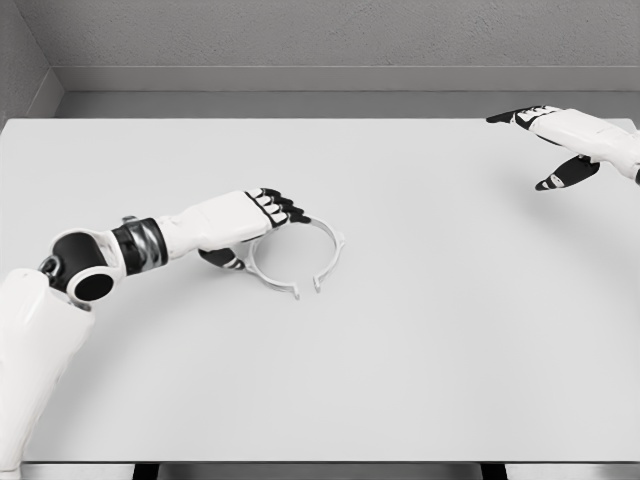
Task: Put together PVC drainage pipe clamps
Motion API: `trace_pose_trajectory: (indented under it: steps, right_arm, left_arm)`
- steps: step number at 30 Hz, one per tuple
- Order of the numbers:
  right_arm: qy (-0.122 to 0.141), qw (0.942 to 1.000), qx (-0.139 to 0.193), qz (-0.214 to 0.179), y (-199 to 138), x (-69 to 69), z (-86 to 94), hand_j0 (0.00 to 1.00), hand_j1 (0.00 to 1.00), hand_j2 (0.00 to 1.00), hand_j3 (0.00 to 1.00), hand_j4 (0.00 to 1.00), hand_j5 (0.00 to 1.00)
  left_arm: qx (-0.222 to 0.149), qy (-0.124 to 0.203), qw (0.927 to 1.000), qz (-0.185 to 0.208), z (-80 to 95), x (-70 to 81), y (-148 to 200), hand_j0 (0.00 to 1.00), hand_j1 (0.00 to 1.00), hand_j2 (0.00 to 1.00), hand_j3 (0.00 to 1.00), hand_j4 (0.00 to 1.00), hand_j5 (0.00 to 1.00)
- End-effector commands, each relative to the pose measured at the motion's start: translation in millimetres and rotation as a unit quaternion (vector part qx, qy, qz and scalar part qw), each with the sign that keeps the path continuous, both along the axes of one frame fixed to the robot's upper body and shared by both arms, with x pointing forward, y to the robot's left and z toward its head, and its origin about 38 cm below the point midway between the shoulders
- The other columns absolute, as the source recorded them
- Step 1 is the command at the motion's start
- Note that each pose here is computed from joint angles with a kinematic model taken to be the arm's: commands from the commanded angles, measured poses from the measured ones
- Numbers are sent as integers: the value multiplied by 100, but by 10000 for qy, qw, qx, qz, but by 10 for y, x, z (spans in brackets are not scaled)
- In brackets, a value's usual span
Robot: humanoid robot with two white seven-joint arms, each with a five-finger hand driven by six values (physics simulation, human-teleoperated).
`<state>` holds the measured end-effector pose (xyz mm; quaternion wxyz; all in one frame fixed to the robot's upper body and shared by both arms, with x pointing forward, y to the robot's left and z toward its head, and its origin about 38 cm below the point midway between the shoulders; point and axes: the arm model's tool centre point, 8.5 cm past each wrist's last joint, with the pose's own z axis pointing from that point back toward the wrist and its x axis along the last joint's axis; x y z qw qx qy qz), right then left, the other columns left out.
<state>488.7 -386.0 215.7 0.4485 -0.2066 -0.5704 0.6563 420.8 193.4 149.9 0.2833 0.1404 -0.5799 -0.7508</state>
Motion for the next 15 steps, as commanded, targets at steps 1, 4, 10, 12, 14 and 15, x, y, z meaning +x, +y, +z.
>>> trace_pose_trajectory:
  steps: [1,4,10,12,14,15]
  right_arm:
    - [-5,10000,40,-11,-3,1,8,100,100,100,100,100,100]
    - [-4,10000,33,-12,-3,1,7,100,100,100,100,100,100]
    - [-4,10000,33,-12,-3,1,7,100,100,100,100,100,100]
    - [-4,10000,33,-12,-3,1,7,100,100,100,100,100,100]
    - [-4,10000,33,-12,-3,1,7,100,100,100,100,100,100]
    - [-4,10000,33,-12,-3,1,7,100,100,100,100,100,100]
  left_arm:
    - [-19,-6,10000,0,-1,1,-30,100,100,100,100,100,100]
    - [-47,-5,10000,-12,0,0,-53,100,100,100,100,100,100]
    - [-61,-31,10000,-23,18,10,-77,100,100,100,100,100,100]
    - [-89,-37,9999,-36,25,13,-101,100,100,100,100,100,100]
    - [-94,-49,9999,-47,36,17,-112,100,100,100,100,100,100]
    - [-96,-52,9999,-40,38,19,-108,100,100,100,100,100,100]
